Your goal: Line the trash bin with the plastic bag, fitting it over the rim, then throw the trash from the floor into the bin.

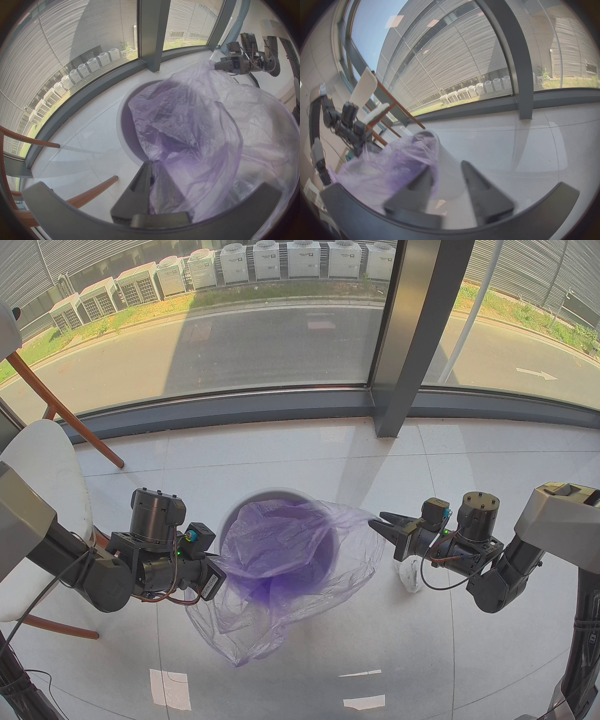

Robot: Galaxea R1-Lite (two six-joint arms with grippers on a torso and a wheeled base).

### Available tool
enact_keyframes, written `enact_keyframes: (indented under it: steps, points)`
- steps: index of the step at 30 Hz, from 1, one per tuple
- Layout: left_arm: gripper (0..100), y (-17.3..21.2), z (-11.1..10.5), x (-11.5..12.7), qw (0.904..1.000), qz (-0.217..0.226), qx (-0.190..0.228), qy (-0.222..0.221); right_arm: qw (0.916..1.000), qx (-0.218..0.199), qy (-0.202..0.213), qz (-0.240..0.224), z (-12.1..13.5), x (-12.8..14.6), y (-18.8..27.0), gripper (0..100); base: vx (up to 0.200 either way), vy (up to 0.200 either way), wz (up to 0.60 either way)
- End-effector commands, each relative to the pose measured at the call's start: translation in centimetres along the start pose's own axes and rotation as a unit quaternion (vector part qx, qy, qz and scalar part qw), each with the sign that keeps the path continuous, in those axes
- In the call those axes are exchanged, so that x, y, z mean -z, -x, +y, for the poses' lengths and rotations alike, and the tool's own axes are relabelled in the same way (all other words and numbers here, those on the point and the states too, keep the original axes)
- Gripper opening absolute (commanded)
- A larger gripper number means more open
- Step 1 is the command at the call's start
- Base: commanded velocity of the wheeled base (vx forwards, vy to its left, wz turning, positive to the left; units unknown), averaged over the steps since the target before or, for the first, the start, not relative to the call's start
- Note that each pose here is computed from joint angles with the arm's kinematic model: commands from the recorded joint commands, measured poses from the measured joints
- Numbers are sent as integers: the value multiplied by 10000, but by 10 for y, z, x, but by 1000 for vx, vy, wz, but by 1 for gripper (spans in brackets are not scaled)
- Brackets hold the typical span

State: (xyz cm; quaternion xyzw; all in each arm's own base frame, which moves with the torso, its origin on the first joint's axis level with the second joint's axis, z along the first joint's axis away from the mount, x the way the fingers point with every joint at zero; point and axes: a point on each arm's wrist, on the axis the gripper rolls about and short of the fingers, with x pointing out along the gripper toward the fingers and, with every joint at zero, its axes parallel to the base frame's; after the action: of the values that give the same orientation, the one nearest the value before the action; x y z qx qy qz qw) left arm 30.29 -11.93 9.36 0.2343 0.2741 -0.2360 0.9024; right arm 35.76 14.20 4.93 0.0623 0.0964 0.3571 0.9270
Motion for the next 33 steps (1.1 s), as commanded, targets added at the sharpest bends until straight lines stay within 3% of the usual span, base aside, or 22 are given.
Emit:
enact_keyframes:
  steps: [1, 4, 5, 7, 11, 13, 14, 15, 16, 18, 23, 26, 28, 30, 33]
  points:
    - [0, 3, -2, -12, 9998, -213, -18, 55, 9963, -329, -646, -463, 28, -43, 8, 100, 0, 0, 0]
    - [0, 6, -1, -19, 9993, -330, -54, 170, 9868, -502, -1511, -301, 50, -59, 20, 100, 0, 0, 0]
    - [0, 8, -1, -21, 9991, -367, -84, 189, 9819, -465, -1837, 43, 60, -63, 32, 100, 0, 0, 0]
    - [0, 9, -2, -22, 9991, -370, -122, 186, 9781, -385, -2005, 409, 65, -63, 46, 100, 0, 0, 0]
    - [0, 12, -2, -23, 9989, -371, -232, 175, 9626, -10, -2356, 1338, 69, -57, 71, 100, 0, 0, 0]
    - [0, 12, -2, -23, 9989, -369, -239, 175, 9579, 74, -2437, 1515, 70, -55, 74, 100, 0, 0, 0]
    - [0, 11, -2, -22, 9990, -347, -232, 171, 9498, 155, -2556, 1796, 74, -53, 82, 100, 0, 0, 0]
    - [0, 11, -2, -22, 9990, -347, -232, 171, 9498, 155, -2556, 1796, 74, -53, 82, 100, 0, 0, 0]
    - [0, 11, -4, -22, 9991, -337, -215, 161, 9404, 199, -2659, 2110, 81, -50, 89, 100, 0, 0, 0]
    - [0, 12, -6, -23, 9991, -360, -198, 140, 9327, 159, -2729, 2354, 90, -46, 91, 100, 0, 0, 0]
    - [0, 11, -7, -21, 9993, -309, -181, 108, 9098, 201, -3277, 2538, 99, -39, 85, 100, 0, 0, 0]
    - [0, 11, -7, -20, 9993, -302, -179, 107, 8833, 286, -3863, 2642, 108, -35, 78, 100, 0, 0, 0]
    - [0, 11, -7, -20, 9993, -302, -179, 115, 8721, 330, -4057, 2717, 112, -31, 74, 100, 0, 0, 0]
    - [0, 11, -7, -19, 9994, -287, -173, 115, 8704, 373, -4077, 2736, 113, -25, 70, 100, 0, 0, 0]
    - [0, 10, -8, -17, 9995, -249, -168, 106, 8772, 485, -4046, 2538, 110, -15, 57, 100, 0, 0, 0]
